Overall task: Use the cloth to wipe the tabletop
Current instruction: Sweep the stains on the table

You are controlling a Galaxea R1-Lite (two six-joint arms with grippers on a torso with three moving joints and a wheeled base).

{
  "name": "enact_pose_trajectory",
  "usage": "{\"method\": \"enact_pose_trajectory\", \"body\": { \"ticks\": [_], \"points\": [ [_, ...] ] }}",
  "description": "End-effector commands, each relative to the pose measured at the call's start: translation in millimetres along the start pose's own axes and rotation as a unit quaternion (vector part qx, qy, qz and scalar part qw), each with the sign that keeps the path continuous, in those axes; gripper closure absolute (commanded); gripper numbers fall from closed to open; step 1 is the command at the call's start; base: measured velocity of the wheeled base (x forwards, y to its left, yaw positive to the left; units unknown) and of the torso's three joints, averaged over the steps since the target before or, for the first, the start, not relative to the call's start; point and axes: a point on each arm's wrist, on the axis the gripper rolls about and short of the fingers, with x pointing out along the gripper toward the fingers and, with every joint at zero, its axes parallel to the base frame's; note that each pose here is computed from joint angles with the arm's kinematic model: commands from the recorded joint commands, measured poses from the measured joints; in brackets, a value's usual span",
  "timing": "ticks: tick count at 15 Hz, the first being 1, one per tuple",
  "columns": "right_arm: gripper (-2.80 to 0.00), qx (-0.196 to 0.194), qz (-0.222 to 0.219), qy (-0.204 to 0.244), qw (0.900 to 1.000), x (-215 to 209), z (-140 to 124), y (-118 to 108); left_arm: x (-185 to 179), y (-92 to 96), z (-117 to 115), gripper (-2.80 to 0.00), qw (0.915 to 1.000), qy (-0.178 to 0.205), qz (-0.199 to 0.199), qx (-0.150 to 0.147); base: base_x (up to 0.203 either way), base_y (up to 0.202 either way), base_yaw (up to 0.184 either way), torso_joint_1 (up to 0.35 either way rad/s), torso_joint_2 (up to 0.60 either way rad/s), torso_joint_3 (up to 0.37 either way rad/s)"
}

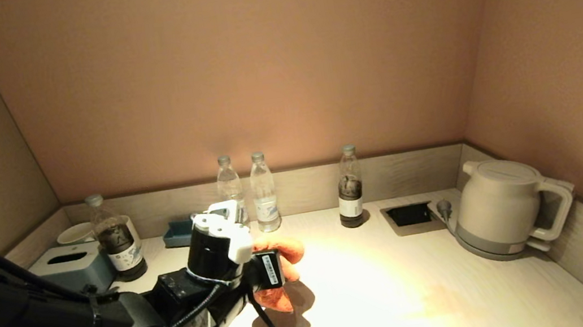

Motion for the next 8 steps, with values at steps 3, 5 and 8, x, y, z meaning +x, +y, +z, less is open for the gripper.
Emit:
{"method": "enact_pose_trajectory", "body": {
  "ticks": [3, 5, 8],
  "points": [
    [0.00, 0.000, 0.000, 0.000, 1.000, 0.1, 0.1, 0.0, 19.9, 35.7, 30.3, 0.00, 0.9986, -0.017, 0.036, -0.035, 0.000, 0.000, 0.000, 0.000, 0.00, 0.000],
    [0.00, 0.000, 0.000, 0.000, 1.000, 0.1, 0.1, 0.0, 37.5, 52.7, 37.1, 0.00, 0.9968, -0.019, 0.064, -0.043, 0.000, 0.000, 0.000, 0.000, 0.00, 0.000],
    [0.00, 0.000, 0.000, 0.000, 1.000, 0.1, 0.1, 0.0, 48.6, 60.6, 35.7, 0.00, 0.9955, -0.018, 0.082, -0.044, 0.000, 0.000, 0.000, 0.000, 0.00, 0.000]
  ]
}}
